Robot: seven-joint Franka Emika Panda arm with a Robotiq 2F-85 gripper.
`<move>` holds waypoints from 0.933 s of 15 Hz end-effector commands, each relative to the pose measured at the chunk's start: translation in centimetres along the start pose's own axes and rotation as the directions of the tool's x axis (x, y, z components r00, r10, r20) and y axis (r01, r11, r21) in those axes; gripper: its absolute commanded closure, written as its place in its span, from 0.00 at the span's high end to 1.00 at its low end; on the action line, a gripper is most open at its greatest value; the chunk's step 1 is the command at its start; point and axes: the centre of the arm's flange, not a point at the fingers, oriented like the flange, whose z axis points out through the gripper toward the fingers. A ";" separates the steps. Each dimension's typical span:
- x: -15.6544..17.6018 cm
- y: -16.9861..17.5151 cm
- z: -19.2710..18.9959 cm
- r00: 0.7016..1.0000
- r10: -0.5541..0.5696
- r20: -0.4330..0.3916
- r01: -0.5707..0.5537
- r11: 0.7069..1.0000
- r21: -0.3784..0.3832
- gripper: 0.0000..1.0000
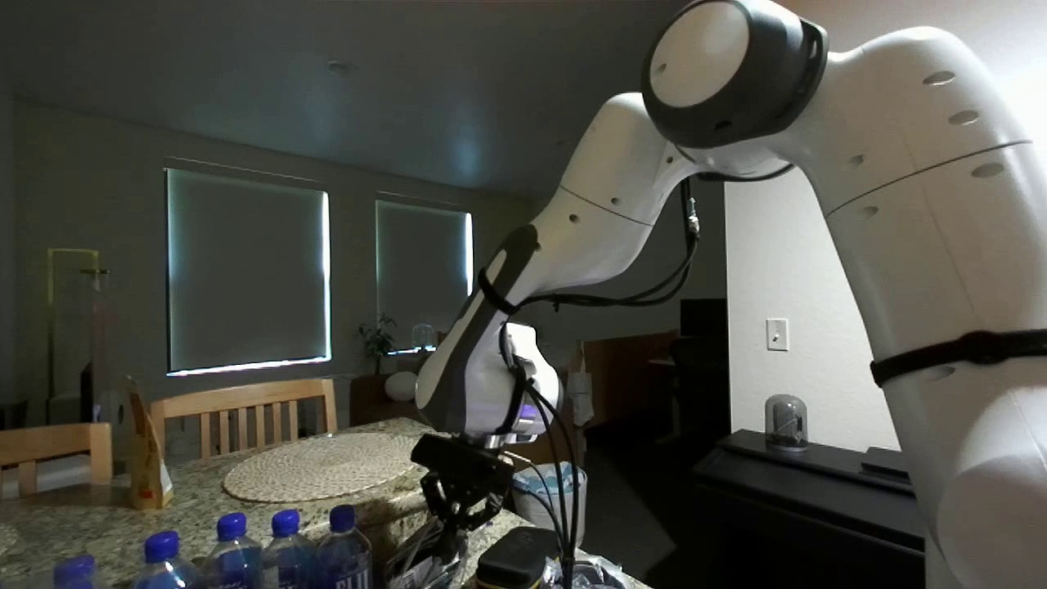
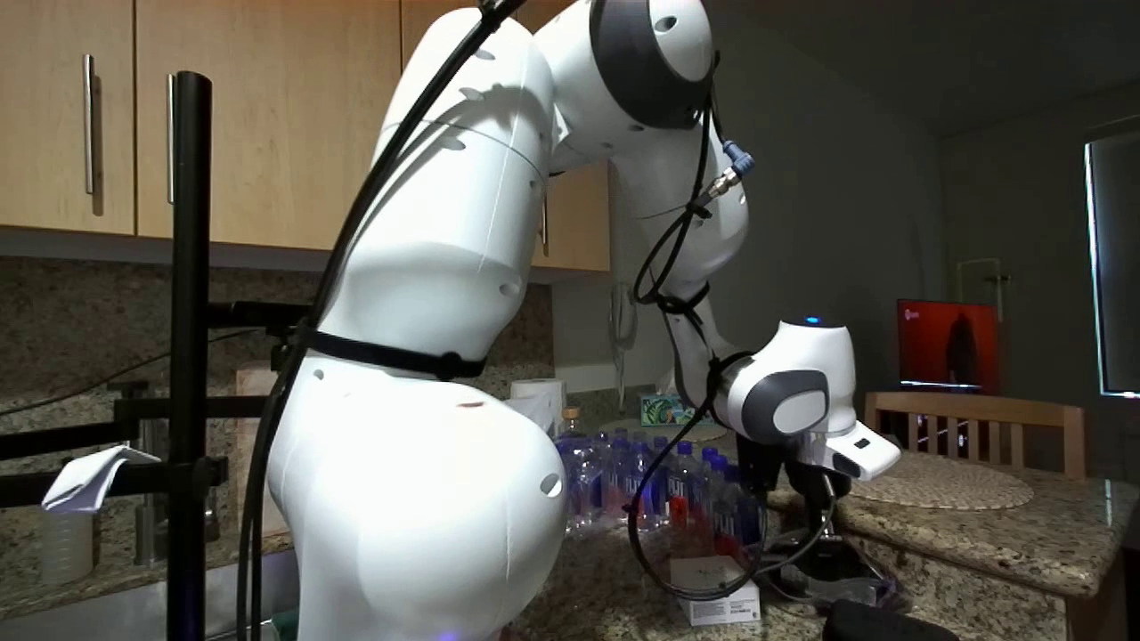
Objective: Pick the black object and put it in the plastic bag
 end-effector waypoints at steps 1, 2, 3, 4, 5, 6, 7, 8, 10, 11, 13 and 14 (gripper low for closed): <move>3.0 0.0 1.4 0.999 0.027 0.028 -0.028 1.000 0.009 0.09; 3.7 -0.1 1.5 0.999 0.042 0.027 -0.042 0.999 0.011 0.09; 4.2 -0.2 1.5 0.998 0.052 0.026 -0.053 0.999 0.015 0.09; 4.6 -0.4 1.4 0.998 0.058 0.017 -0.058 0.998 0.024 0.09; 4.9 -0.7 1.3 0.998 0.061 0.010 -0.061 0.998 0.035 0.09; 5.1 -1.1 1.0 0.998 0.062 0.001 -0.062 0.997 0.038 0.09; 5.3 -1.6 0.8 0.998 0.062 -0.006 -0.062 0.997 0.041 0.09; 5.5 -2.0 0.4 0.998 0.061 -0.015 -0.060 0.997 0.045 0.08; 5.9 -2.9 -0.3 0.998 0.057 -0.035 -0.055 0.997 0.059 0.08; 6.1 -3.3 -0.4 0.998 0.053 -0.042 -0.050 0.997 0.064 0.09; 6.3 -3.9 -0.7 0.998 0.046 -0.052 -0.042 0.997 0.071 0.09; 6.4 -4.1 -0.8 0.998 0.043 -0.054 -0.039 0.996 0.075 0.09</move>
